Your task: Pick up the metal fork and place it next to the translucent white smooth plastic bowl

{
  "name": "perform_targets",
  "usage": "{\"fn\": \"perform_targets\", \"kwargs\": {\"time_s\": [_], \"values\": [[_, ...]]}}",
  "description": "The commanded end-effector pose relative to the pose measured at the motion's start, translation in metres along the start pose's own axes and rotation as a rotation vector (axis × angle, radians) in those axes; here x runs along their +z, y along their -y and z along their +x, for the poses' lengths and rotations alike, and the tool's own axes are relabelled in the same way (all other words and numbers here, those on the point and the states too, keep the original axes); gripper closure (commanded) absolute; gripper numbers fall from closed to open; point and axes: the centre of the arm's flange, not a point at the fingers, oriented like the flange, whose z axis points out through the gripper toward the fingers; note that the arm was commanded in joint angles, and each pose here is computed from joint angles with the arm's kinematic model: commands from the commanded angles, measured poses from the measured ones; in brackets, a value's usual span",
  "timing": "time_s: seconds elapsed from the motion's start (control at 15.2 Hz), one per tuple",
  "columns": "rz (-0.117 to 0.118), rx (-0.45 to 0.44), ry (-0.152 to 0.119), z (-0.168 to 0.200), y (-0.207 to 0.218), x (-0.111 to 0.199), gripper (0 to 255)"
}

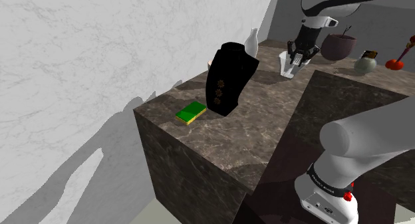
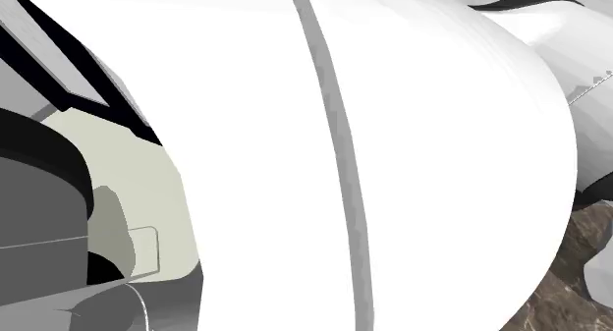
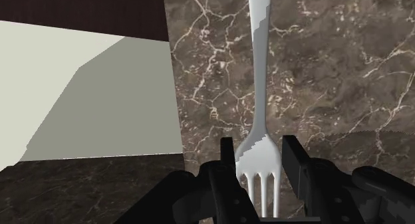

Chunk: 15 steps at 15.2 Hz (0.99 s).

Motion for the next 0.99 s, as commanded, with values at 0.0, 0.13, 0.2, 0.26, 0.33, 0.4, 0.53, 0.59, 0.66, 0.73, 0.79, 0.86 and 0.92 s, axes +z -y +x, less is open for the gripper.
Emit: {"fn": "perform_targets", "kwargs": {"time_s": [0.0, 0.13, 0.2, 0.26, 0.33, 0.4, 0.53, 0.59, 0.66, 0.73, 0.79, 0.86, 0.92], "values": [[0.000, -0.001, -0.001, 0.027, -0.007, 0.001, 255], [0.000, -0.001, -0.001, 0.053, -0.012, 0.002, 255], [0.000, -0.001, -0.001, 0.066, -0.015, 0.003, 255], [0.000, -0.001, -0.001, 0.079, -0.018, 0.004, 255], [0.000, -0.001, -0.001, 0.092, -0.021, 0.004, 255], [0.000, -0.001, -0.001, 0.105, -0.024, 0.005, 255], [0.000, -0.001, -0.001, 0.130, -0.030, 0.007, 255], [0.000, -0.001, -0.001, 0.143, -0.033, 0.007, 255], [0.000, -0.001, -0.001, 0.158, -0.036, 0.008, 255], [0.000, -0.001, -0.001, 0.158, -0.036, 0.013, 255], [0.000, -0.001, -0.001, 0.158, -0.036, 0.019, 255], [0.000, -0.001, -0.001, 0.157, -0.036, 0.024, 255], [0.000, -0.001, -0.001, 0.157, -0.037, 0.029, 255]]}}
